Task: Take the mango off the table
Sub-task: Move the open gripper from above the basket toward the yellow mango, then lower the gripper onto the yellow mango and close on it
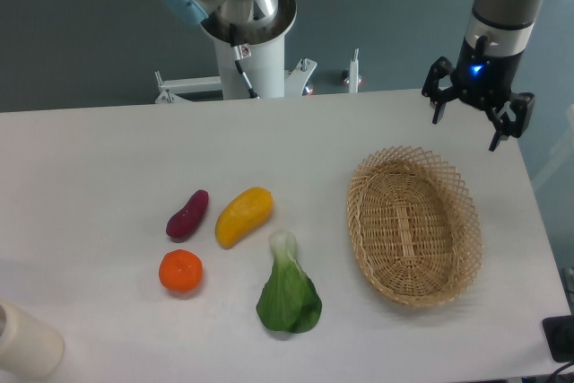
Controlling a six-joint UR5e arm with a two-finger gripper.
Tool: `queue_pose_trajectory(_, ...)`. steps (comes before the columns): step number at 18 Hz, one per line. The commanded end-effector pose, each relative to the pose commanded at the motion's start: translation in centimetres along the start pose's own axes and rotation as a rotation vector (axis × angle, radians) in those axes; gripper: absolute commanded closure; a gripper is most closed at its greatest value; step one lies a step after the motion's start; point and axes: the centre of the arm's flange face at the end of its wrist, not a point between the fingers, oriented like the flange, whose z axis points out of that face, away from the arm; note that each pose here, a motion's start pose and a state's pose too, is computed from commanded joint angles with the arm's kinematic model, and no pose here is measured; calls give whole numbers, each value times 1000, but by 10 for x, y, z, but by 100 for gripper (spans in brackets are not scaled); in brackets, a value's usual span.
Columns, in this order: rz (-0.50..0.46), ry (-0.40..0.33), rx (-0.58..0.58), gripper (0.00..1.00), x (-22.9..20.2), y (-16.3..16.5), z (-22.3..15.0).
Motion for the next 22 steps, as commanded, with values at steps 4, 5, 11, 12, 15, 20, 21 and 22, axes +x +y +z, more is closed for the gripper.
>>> queue_pose_trajectory(4, -30, -35, 25, 0, 33, -34, 33)
queue_pose_trajectory(5, -37, -22, 24, 0, 42, -42, 39)
queue_pose_trajectory(11, -18, 75, 7, 0, 107, -93, 78)
queue_pose_trajectory(12, -7, 90, 0, 0, 117, -96, 85)
queue_pose_trajectory(15, 29, 126, -33, 0, 139, -97, 102)
queue_pose_trajectory(20, 149, 161, -88, 0, 175, -115, 123)
queue_pose_trajectory(21, 164, 168, -98, 0, 183, -118, 127)
queue_pose_trajectory(22, 164, 174, -102, 0, 188, -121, 130)
